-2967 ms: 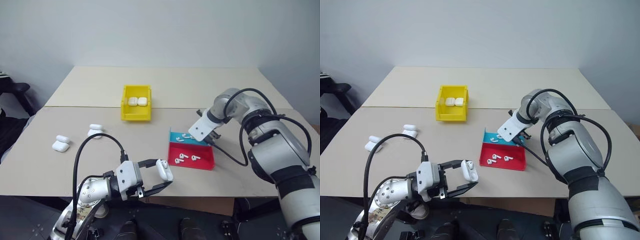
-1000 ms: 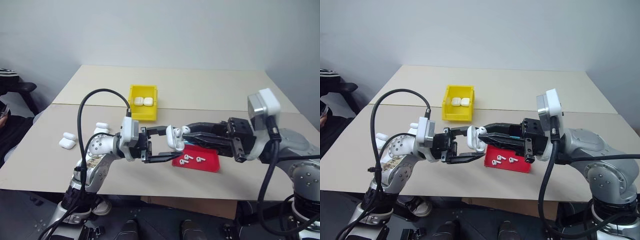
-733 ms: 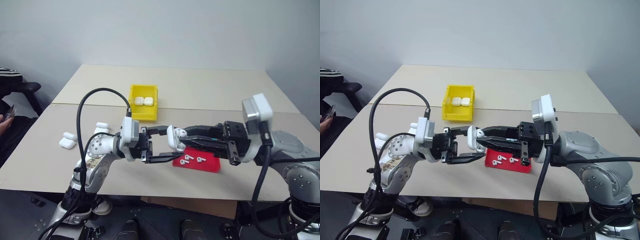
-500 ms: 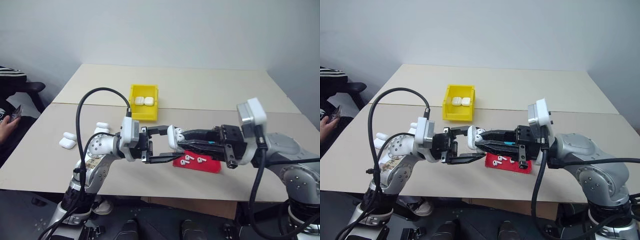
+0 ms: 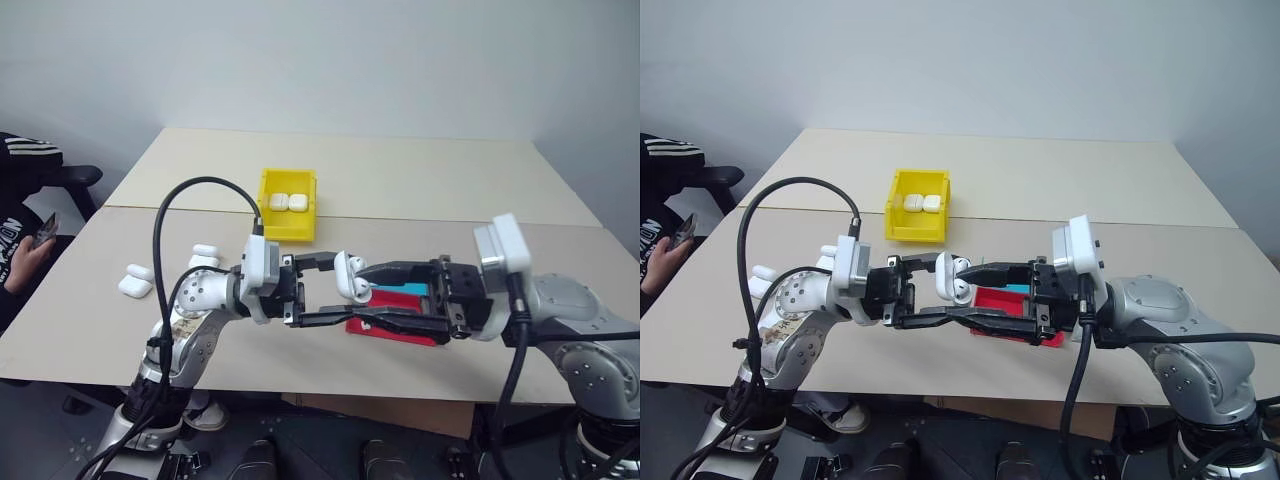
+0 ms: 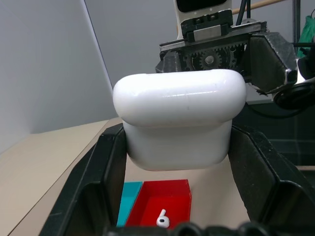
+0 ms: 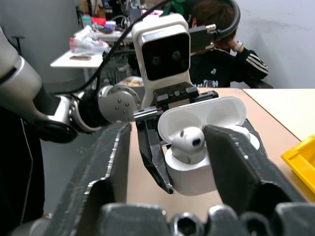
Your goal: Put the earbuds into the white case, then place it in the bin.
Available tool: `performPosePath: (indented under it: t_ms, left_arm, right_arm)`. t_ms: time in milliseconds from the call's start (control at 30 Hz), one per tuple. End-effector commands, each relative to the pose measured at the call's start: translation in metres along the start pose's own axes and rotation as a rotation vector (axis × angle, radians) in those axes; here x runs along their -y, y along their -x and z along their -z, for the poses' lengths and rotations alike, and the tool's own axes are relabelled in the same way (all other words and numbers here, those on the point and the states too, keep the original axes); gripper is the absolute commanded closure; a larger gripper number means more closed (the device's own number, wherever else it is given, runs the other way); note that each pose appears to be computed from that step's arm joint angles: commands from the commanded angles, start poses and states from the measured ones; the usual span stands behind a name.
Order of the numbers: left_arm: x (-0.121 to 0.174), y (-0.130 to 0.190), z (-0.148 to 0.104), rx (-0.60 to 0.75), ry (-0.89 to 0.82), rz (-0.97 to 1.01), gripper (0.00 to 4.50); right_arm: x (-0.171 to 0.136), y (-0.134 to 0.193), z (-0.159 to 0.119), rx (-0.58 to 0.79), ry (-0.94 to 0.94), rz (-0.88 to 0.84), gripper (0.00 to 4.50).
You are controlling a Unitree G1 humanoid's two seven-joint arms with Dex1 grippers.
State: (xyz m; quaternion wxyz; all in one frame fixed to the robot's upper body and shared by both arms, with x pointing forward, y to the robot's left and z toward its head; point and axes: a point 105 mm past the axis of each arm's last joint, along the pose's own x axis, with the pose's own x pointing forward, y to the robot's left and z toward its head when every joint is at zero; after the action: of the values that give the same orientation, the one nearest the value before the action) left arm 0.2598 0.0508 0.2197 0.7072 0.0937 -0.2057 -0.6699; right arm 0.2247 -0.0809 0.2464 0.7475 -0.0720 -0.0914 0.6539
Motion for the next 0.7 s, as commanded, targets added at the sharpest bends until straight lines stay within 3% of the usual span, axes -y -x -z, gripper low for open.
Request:
performPosePath:
  t_ms: [33,467,567,700]
  left_arm:
    - [0.000,-0.001,-0.011,0.028,-0.046,0.008,1.70]
    - [-0.001,0.001,0.003,-0.010,-0.039,0.012,1.70]
    - [-0.004,-0.002,0.008,-0.036,-0.034,0.026,1.70]
    - [-0.005,-0.006,0.012,-0.047,-0.038,0.040,1.70]
  right_arm:
    - [0.002,0.001,-0.005,0.010,0.036,0.010,1.84]
    - [0.017,0.028,-0.042,0.038,0.163,0.045,1.84]
    - [0.018,0.020,-0.056,0.017,0.175,-0.009,2.41]
    - [0.019,0.001,-0.062,-0.066,0.213,-0.056,3.87]
